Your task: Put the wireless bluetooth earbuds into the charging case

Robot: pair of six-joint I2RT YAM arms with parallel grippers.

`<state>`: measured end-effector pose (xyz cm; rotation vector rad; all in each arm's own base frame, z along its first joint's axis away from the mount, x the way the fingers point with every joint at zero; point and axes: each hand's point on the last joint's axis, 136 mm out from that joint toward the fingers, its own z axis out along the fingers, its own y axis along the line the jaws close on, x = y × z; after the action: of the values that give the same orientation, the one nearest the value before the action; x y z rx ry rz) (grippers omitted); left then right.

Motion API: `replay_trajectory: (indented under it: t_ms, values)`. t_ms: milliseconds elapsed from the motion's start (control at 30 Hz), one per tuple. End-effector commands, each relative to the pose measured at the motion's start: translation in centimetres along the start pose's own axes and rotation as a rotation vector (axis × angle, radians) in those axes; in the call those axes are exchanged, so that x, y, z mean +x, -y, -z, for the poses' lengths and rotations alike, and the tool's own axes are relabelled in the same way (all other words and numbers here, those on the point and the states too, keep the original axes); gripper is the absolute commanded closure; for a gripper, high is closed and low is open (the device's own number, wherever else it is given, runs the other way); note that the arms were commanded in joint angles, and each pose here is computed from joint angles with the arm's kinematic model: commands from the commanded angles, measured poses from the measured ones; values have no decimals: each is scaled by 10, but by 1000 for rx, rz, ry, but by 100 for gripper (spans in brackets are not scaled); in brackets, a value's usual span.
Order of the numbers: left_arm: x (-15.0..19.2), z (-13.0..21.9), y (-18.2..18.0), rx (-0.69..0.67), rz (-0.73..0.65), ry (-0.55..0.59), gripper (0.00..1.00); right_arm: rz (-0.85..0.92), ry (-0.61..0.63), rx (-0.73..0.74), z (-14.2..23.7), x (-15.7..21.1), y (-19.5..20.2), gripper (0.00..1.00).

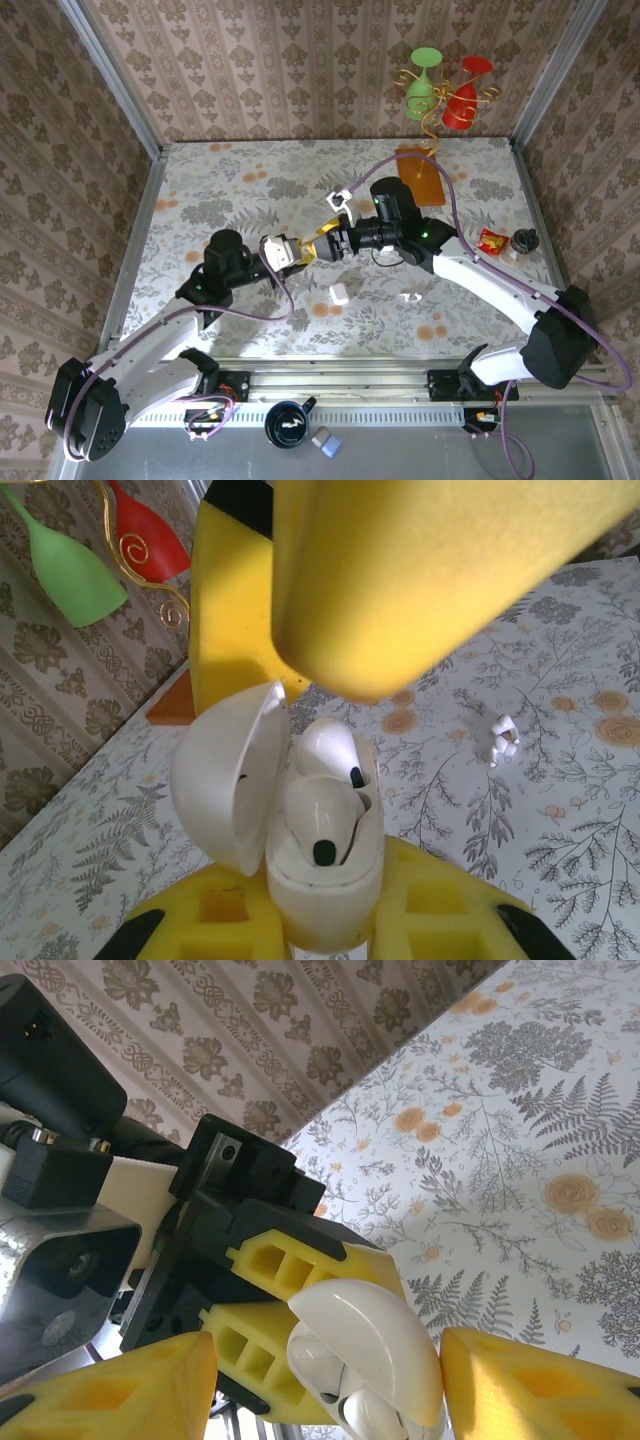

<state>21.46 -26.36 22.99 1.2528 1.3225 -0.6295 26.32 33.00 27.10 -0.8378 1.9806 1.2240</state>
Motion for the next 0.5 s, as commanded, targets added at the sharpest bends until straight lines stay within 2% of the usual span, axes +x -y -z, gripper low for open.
replay_trajectory:
  t_ms: [0, 333, 467]
  values:
    - [0, 3, 0, -24, -8, 7, 99, 61, 34, -70, 11, -4, -19, 39]
    - [0, 6, -5, -47, 40, 12, 99, 108, 65, -107, 19, -2, -28, 43]
    - [-4, 7, 1, -9, 38, 32, 99, 80, 75, -30, 18, -8, -15, 41]
